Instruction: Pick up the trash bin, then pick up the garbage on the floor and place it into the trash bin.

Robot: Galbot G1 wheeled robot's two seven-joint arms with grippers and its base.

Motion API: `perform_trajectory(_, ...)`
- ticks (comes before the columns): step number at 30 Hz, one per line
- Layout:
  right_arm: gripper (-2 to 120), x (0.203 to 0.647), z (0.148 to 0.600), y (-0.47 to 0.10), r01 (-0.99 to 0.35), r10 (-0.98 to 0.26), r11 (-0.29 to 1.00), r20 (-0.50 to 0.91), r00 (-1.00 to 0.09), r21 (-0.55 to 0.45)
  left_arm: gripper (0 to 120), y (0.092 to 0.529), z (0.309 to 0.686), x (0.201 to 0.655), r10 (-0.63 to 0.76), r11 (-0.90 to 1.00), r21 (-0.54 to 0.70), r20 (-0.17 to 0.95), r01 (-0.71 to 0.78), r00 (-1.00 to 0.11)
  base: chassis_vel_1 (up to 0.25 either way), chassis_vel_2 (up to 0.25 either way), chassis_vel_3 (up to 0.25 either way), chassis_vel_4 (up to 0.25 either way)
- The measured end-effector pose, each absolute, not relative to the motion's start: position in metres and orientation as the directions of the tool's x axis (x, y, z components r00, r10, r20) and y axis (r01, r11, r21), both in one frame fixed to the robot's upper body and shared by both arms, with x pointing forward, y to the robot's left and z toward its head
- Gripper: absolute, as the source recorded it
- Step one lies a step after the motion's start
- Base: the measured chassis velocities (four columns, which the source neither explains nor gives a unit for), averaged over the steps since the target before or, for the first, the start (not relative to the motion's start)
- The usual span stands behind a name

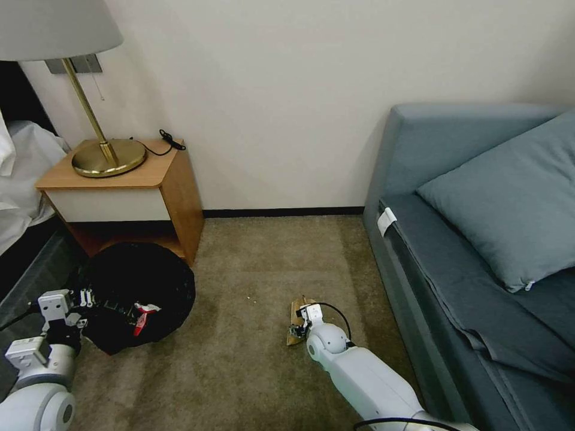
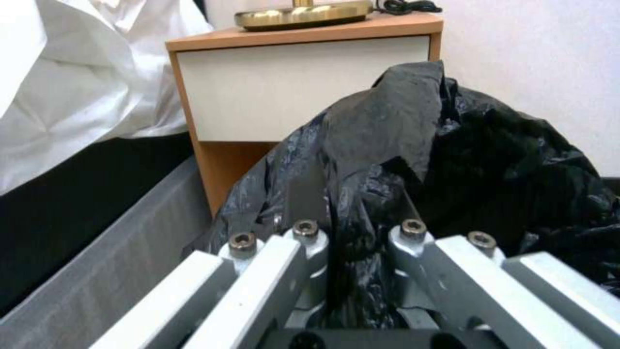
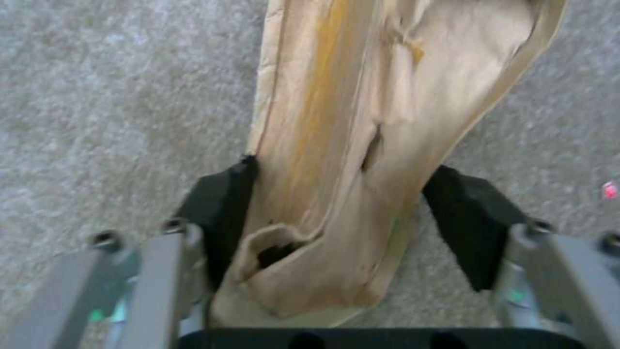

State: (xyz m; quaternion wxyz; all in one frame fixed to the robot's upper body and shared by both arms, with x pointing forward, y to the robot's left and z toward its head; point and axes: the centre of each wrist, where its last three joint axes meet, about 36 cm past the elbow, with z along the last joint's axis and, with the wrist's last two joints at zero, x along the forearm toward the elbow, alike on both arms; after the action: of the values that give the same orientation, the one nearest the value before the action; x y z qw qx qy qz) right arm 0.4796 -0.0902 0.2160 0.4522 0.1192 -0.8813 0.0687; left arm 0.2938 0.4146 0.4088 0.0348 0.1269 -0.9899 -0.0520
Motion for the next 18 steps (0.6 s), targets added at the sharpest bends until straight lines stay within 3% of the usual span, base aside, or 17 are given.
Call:
perform_trajectory(1,58,0.480,0.216,-0.090,-0.272,-0.148,0.962,0.813,-0.563,-0.013,6,0.415,0.409,0.294,-0.255,0.962,0.112,0.056,-0.248,-0.965,0.000,0.000,0.000,0.000)
perform_trajectory(6,35,0.475,0.215,-0.088,-0.284,-0.173,0.959,0.814,-0.554,0.011,6,0.414,0.408,0.295,-0.254,0.963,0.109,0.056,-0.247,-0.966,0.000,0.000,0.000,0.000)
perform_trajectory(9,32,0.475,0.215,-0.088,-0.284,-0.175,0.959,0.814,-0.554,0.012,6,0.414,0.408,0.295,-0.254,0.963,0.109,0.056,-0.247,-0.966,0.000,0.000,0.000,0.000)
perform_trajectory(11,17,0.475,0.216,-0.087,-0.288,-0.178,0.957,0.810,-0.559,0.012,6,0.415,0.407,0.295,-0.255,0.963,0.110,0.059,-0.248,-0.965,0.000,0.000,0.000,0.000)
perform_trajectory(14,11,0.475,0.218,-0.087,-0.296,-0.178,0.955,0.806,-0.565,0.003,6,0.416,0.407,0.295,-0.255,0.962,0.110,0.059,-0.248,-0.965,0.000,0.000,0.000,0.000)
perform_trajectory(16,0,0.475,0.223,-0.088,-0.313,-0.180,0.950,0.796,-0.578,-0.013,6,0.416,0.406,0.296,-0.256,0.963,0.110,0.060,-0.248,-0.965,0.000,0.000,0.000,0.000)
perform_trajectory(18,0,0.475,0.225,-0.089,-0.320,-0.181,0.947,0.791,-0.585,-0.020,6,0.416,0.406,0.296,-0.254,0.963,0.108,0.059,-0.247,-0.965,0.000,0.000,0.000,0.000)
